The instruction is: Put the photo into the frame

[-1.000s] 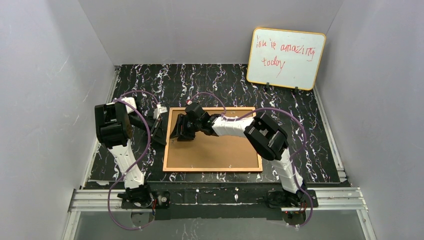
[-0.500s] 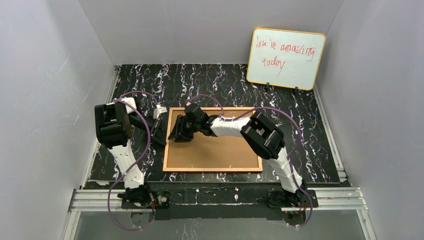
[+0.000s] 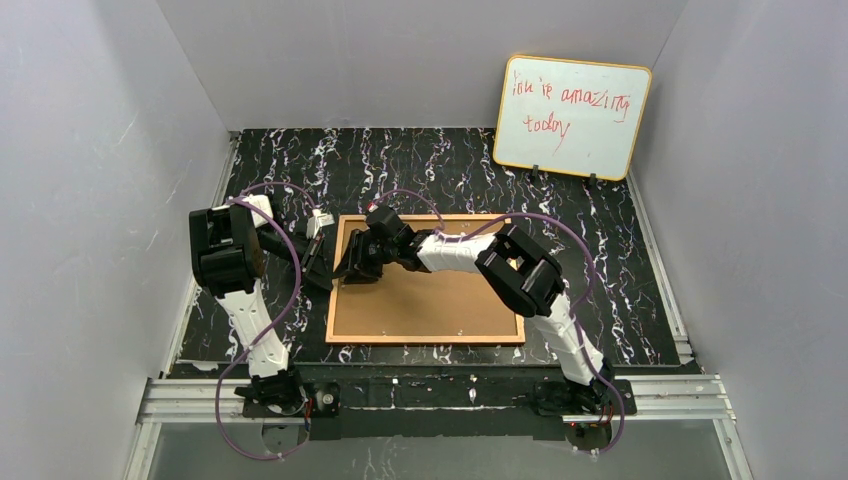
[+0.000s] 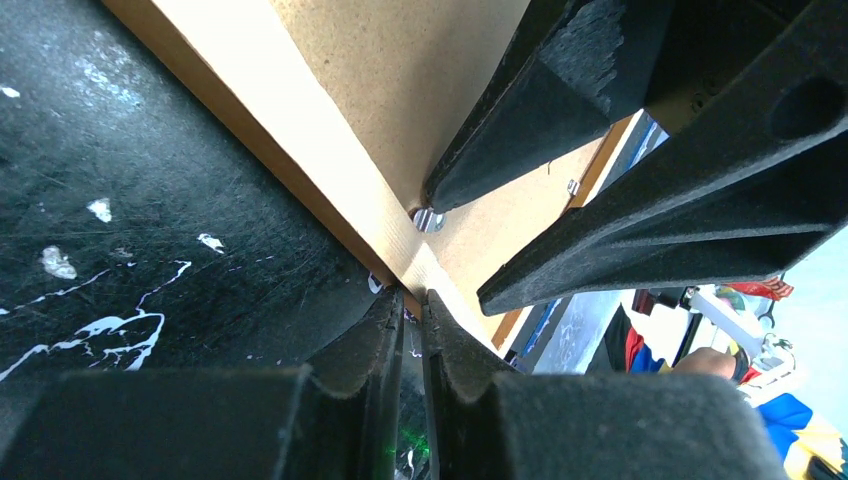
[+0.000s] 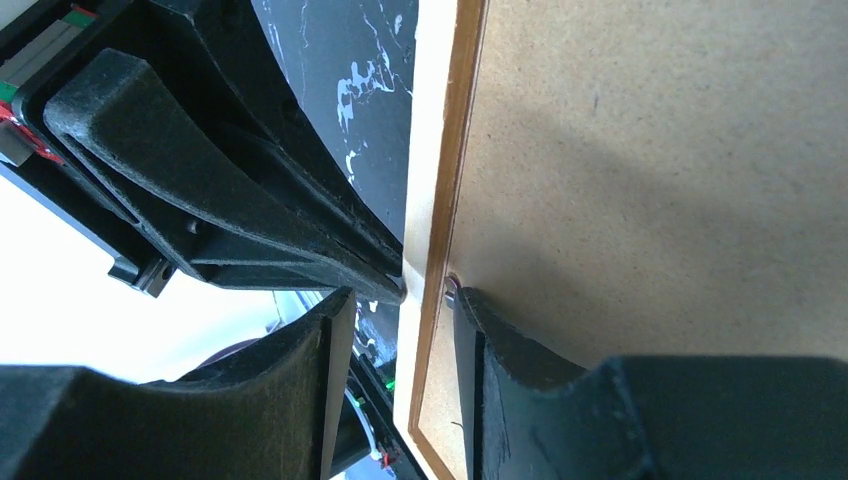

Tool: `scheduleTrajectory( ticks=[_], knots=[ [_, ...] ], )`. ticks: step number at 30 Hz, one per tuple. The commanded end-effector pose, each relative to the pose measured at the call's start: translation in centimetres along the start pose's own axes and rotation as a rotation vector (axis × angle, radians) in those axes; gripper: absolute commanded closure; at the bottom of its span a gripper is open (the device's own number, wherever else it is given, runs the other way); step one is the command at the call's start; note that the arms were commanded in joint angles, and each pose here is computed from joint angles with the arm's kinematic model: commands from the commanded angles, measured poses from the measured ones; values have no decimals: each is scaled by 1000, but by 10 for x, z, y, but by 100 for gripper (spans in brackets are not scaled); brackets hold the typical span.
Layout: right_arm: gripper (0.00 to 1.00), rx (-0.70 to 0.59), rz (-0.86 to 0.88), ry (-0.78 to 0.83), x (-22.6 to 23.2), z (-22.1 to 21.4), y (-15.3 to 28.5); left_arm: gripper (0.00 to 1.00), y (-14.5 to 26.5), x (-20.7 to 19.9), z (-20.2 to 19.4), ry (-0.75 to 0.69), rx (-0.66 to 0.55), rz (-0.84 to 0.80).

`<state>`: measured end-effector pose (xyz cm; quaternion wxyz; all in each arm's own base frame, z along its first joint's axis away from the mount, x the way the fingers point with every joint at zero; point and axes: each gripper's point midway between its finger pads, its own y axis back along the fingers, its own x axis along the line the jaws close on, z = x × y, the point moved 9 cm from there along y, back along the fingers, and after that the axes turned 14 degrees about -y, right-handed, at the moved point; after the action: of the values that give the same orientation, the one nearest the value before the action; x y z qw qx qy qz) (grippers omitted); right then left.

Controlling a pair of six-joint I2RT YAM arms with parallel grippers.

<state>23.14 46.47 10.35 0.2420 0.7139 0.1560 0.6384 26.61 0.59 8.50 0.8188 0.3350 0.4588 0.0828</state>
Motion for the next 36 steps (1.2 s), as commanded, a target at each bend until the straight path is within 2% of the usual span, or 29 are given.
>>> scheduleTrajectory(
  ticks=[1,32,36],
  knots=[
    [51,19,-8,3,-5,-1,-9,91,-1,10,-1,-87,28,68],
    [53,82,14,6,-3,1,-12,93,0,10,3,-90,22,75],
    [48,44,44,36,12,15,1,92,3,9,6,-93,26,83]
  ],
)
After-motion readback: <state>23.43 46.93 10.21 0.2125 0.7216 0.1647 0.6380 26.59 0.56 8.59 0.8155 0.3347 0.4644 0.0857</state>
